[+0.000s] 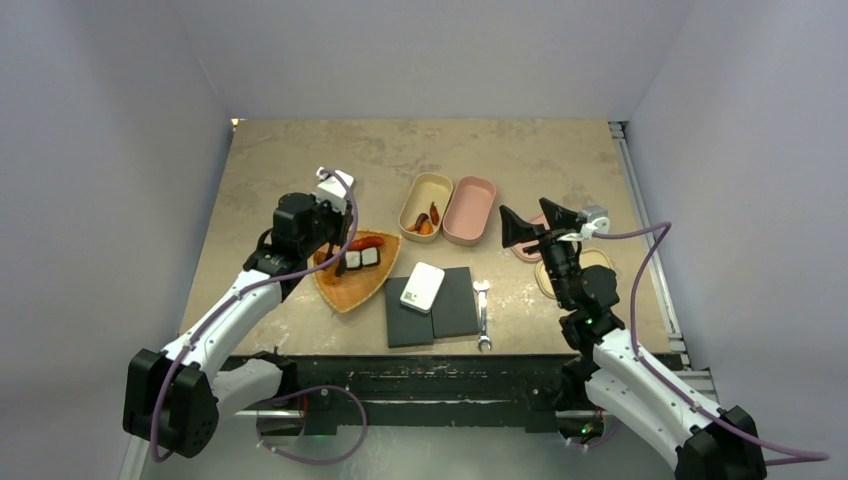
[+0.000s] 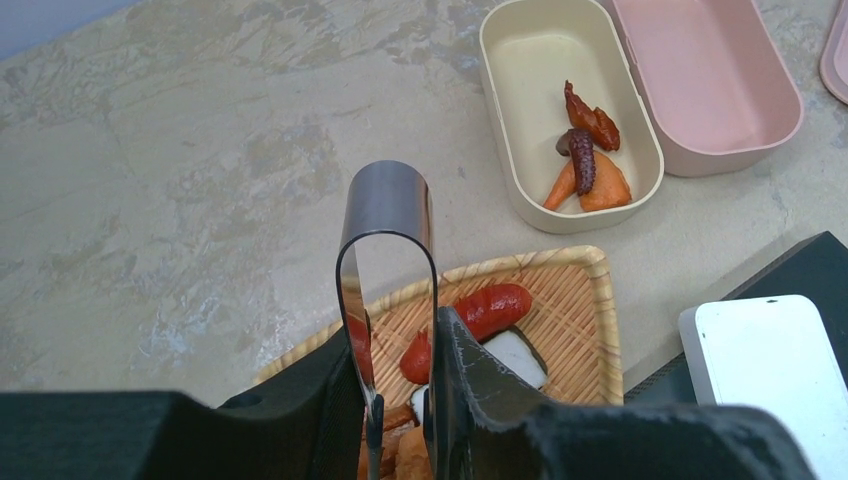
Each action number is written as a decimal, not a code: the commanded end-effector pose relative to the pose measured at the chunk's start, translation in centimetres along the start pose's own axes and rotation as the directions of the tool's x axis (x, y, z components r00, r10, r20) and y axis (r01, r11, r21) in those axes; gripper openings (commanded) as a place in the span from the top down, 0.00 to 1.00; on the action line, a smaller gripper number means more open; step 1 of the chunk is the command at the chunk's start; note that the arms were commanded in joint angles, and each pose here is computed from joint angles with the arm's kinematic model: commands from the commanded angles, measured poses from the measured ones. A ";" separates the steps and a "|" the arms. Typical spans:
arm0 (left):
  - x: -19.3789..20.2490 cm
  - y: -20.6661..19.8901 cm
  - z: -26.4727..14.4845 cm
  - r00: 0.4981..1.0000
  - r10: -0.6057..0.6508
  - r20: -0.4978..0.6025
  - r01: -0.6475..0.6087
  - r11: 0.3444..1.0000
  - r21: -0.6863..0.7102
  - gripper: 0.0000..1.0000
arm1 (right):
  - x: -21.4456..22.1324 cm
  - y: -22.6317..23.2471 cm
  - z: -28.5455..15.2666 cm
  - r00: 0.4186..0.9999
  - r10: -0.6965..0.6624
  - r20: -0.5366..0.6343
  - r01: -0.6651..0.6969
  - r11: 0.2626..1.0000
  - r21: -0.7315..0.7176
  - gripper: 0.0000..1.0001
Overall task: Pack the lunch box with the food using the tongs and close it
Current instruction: Pick up the fake food from the plate.
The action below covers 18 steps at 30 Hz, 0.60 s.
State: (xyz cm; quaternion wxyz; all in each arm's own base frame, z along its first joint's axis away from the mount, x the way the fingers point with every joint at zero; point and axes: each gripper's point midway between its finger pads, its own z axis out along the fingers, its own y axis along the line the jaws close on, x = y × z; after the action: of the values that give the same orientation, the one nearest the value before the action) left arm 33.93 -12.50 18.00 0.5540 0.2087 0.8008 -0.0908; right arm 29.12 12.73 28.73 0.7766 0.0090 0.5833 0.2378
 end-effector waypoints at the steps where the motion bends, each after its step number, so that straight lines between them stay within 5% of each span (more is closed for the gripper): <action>1: 0.3 0.9 0.1 1.000 0.023 -0.007 -0.023 0.999 -0.037 0.80 | -0.9 0.3 0.0 0.999 0.006 0.037 -0.006 1.000 -0.012 0.01; 9: -2.3 1.5 -1.8 0.997 -0.016 0.079 0.023 0.996 -0.081 1.00 | -1.0 0.1 0.0 0.999 0.005 0.042 -0.005 1.000 -0.005 0.01; 18: -4.5 2.3 -5.3 0.980 -0.131 0.147 0.153 0.977 -0.147 1.00 | -0.9 0.0 0.0 0.999 0.005 0.042 -0.005 1.000 0.001 0.01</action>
State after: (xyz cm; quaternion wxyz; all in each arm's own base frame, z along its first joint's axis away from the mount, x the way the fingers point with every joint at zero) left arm 31.87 -10.36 21.04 0.5823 0.1442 0.7963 -0.0778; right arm 29.10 12.77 28.59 0.7758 0.0076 0.5842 0.2383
